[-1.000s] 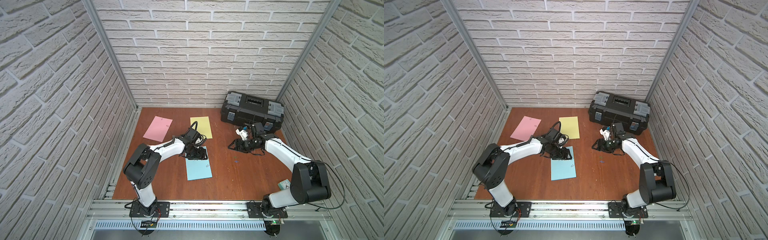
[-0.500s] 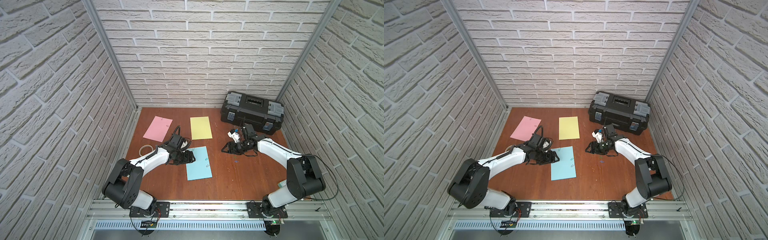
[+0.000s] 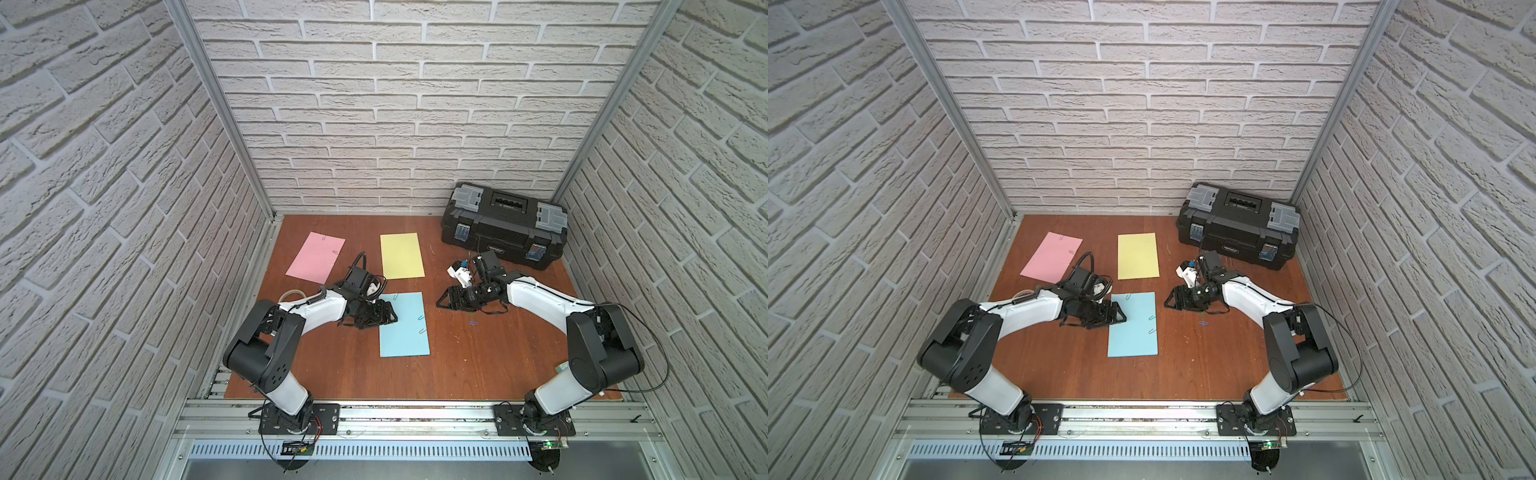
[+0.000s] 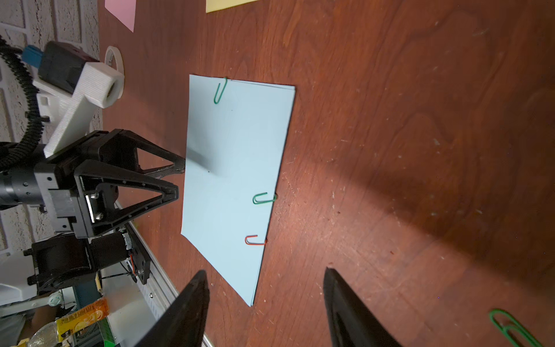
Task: Unclip the paperclips from the documents
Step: Move the document to the center of the board, then pick up the document from the center of the board.
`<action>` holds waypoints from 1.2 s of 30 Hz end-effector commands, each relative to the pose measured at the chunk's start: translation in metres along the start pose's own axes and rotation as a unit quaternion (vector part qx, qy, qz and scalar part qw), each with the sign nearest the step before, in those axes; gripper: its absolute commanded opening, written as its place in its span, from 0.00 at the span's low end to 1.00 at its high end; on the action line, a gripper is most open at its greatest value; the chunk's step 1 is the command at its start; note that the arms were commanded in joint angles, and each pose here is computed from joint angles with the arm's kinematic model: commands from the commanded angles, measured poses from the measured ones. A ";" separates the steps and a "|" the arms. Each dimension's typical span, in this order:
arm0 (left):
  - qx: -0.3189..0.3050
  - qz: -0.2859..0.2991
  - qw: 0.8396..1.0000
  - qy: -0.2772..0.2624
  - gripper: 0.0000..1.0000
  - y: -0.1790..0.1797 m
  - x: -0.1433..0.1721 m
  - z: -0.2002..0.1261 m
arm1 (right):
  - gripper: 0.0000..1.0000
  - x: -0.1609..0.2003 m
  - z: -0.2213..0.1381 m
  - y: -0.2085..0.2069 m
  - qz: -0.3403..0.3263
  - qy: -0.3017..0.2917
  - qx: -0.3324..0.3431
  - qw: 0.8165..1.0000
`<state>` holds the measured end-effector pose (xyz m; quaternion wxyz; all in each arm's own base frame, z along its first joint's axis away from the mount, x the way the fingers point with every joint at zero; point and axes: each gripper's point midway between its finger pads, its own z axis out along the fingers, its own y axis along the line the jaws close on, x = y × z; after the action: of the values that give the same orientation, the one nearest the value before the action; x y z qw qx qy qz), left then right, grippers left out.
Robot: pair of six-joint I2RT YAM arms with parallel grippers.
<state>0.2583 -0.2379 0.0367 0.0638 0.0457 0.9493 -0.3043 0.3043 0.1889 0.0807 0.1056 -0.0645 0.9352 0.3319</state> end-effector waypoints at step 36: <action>-0.007 0.014 1.000 0.021 0.70 -0.006 -0.014 0.024 | 0.63 0.009 0.062 -0.015 0.015 0.056 0.080 0.995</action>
<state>0.2855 -0.2587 0.0386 0.0735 0.0664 0.9465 -0.3070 0.3094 0.2164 0.0300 0.0614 -0.0625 0.9589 0.2697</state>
